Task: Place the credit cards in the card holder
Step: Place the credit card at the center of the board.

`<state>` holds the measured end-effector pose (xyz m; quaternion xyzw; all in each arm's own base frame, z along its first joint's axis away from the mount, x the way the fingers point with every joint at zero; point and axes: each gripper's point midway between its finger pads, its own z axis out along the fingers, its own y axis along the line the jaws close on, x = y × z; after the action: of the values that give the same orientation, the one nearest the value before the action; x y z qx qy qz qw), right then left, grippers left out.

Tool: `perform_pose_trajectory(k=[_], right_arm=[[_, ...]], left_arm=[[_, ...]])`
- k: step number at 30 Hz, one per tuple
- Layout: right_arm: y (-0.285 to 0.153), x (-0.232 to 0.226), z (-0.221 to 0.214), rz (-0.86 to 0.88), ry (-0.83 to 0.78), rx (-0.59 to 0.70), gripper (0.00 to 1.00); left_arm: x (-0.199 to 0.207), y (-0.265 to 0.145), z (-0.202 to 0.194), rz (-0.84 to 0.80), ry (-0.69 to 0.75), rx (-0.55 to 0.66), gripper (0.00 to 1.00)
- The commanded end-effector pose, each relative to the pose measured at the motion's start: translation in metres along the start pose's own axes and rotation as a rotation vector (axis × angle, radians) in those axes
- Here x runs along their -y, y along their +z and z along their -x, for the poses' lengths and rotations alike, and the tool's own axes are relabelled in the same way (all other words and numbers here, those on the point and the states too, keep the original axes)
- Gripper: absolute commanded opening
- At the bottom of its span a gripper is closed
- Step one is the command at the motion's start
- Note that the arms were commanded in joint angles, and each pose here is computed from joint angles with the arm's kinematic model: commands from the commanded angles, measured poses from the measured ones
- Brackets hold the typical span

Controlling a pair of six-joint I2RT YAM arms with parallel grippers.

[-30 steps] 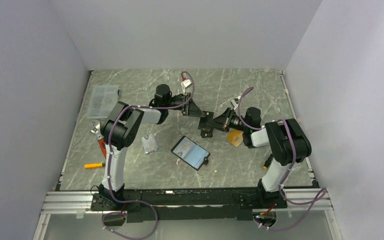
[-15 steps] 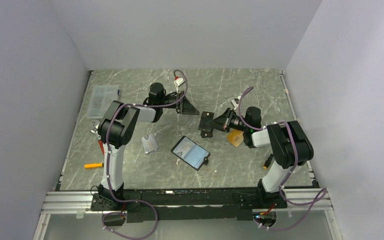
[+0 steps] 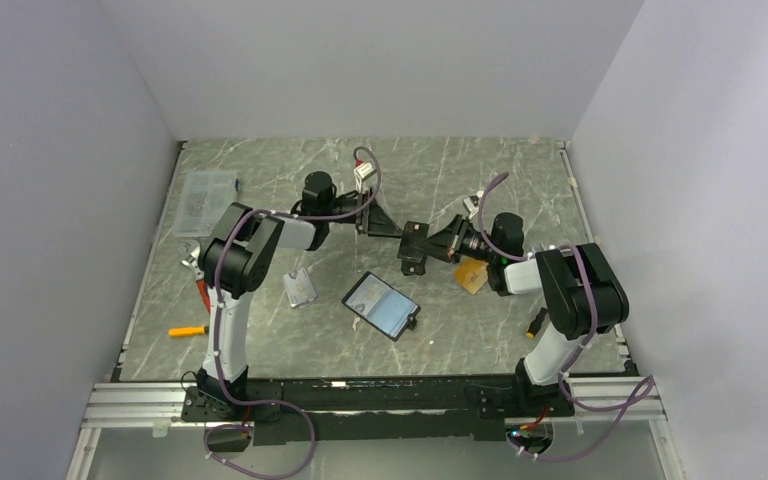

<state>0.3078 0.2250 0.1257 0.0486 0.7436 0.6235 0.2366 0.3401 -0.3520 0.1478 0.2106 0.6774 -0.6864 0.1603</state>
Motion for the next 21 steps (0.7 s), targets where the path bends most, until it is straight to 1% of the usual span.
perform_pose_trajectory(k=[1,5,9,11,15,18,21], right_arm=[[0.002,-0.027,0.019,0.064,-0.113,0.049,0.0],[0.006,-0.029,0.026,0.077,-0.106,0.058,0.0],[0.009,-0.026,0.026,0.075,-0.098,0.059,0.0],[0.009,-0.023,0.026,0.063,-0.1,0.063,0.0],[0.008,-0.013,0.025,0.009,-0.112,0.072,0.0],[0.005,-0.004,0.029,-0.058,-0.121,0.112,0.0],[0.002,-0.004,0.033,-0.081,-0.133,0.148,0.0]], left_arm=[[0.021,0.0,-0.011,-0.059,0.036,-0.027,0.71],[0.035,0.004,-0.021,-0.103,0.039,-0.053,0.66],[0.049,0.01,-0.021,-0.146,0.046,-0.058,0.63],[0.054,0.013,-0.021,-0.161,0.048,-0.064,0.59],[0.061,0.014,-0.021,-0.178,0.052,-0.068,0.48],[0.061,0.012,-0.025,-0.171,0.051,-0.071,0.46],[0.059,0.011,-0.029,-0.16,0.055,-0.074,0.45]])
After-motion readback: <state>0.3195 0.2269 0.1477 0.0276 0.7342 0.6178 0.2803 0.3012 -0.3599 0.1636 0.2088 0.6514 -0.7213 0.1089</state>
